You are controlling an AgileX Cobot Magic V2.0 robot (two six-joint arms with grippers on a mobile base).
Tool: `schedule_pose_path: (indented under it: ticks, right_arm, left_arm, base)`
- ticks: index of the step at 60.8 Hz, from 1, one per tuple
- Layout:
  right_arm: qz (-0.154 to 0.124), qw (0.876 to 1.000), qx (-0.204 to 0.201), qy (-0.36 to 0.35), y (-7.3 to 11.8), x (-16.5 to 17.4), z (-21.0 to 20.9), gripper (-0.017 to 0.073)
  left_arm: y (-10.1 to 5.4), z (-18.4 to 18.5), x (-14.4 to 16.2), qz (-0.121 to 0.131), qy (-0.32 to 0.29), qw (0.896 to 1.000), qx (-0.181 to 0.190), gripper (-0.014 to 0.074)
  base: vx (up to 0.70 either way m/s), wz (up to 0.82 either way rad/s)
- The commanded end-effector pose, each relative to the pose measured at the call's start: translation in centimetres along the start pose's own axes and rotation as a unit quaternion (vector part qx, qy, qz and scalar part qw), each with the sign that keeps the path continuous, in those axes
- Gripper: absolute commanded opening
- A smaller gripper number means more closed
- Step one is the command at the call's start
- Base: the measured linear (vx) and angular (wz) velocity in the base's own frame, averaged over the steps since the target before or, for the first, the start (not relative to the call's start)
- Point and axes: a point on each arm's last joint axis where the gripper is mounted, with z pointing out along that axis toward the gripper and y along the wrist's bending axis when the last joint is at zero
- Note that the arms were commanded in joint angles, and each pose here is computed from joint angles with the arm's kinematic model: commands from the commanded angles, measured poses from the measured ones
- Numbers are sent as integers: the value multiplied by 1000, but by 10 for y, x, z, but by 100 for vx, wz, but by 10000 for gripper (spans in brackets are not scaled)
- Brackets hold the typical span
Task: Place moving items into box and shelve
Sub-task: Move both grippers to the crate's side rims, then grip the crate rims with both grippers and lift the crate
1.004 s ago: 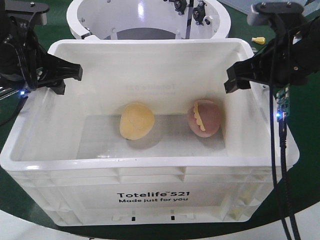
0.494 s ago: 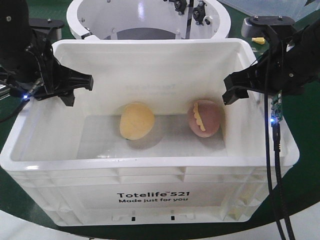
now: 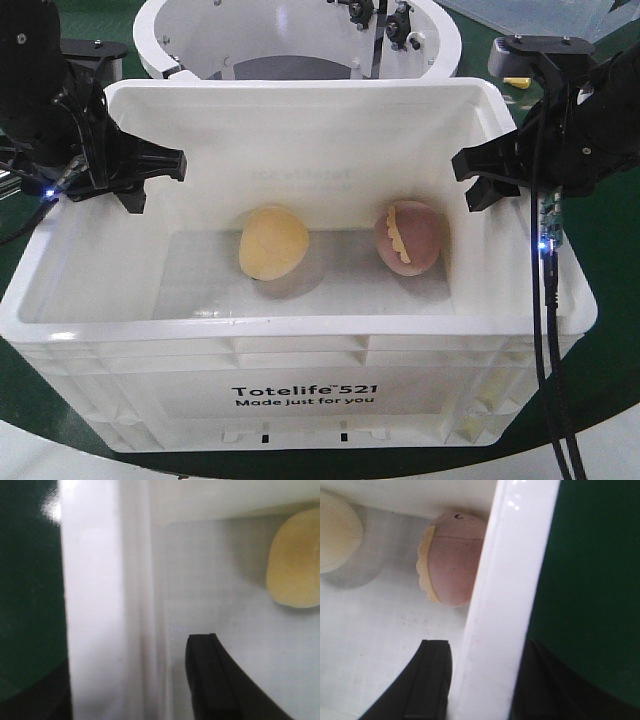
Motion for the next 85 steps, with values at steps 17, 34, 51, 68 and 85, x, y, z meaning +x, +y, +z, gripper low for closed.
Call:
schedule_pose_path:
  ticks: [17, 34, 51, 68, 85]
  right_arm:
    - [12, 996, -13, -85, 6, -8, -28, -8]
    - [13, 987, -12, -159, 8, -4, -58, -6]
    - [12, 980, -12, -197, 10, 2, -79, -6]
    - [11, 970, -11, -242, 13, -5, -103, -6]
    - [-1, 958, 10, -286, 13, -13, -129, -6]
  left_arm:
    - [2, -56, -12, -5, -100, 994, 49, -6]
    - [4, -116, -23, -18, -174, 980, 96, -6]
    - [-2, -122, -20, -14, -167, 976, 136, -4]
    - [-2, -125, -18, -15, -168, 975, 145, -4]
    - [0, -130, -15, -15, -175, 974, 146, -4]
  base:
    - [0, 0]
    - [0, 0]
    - [0, 0]
    - [0, 0]
    - [0, 0]
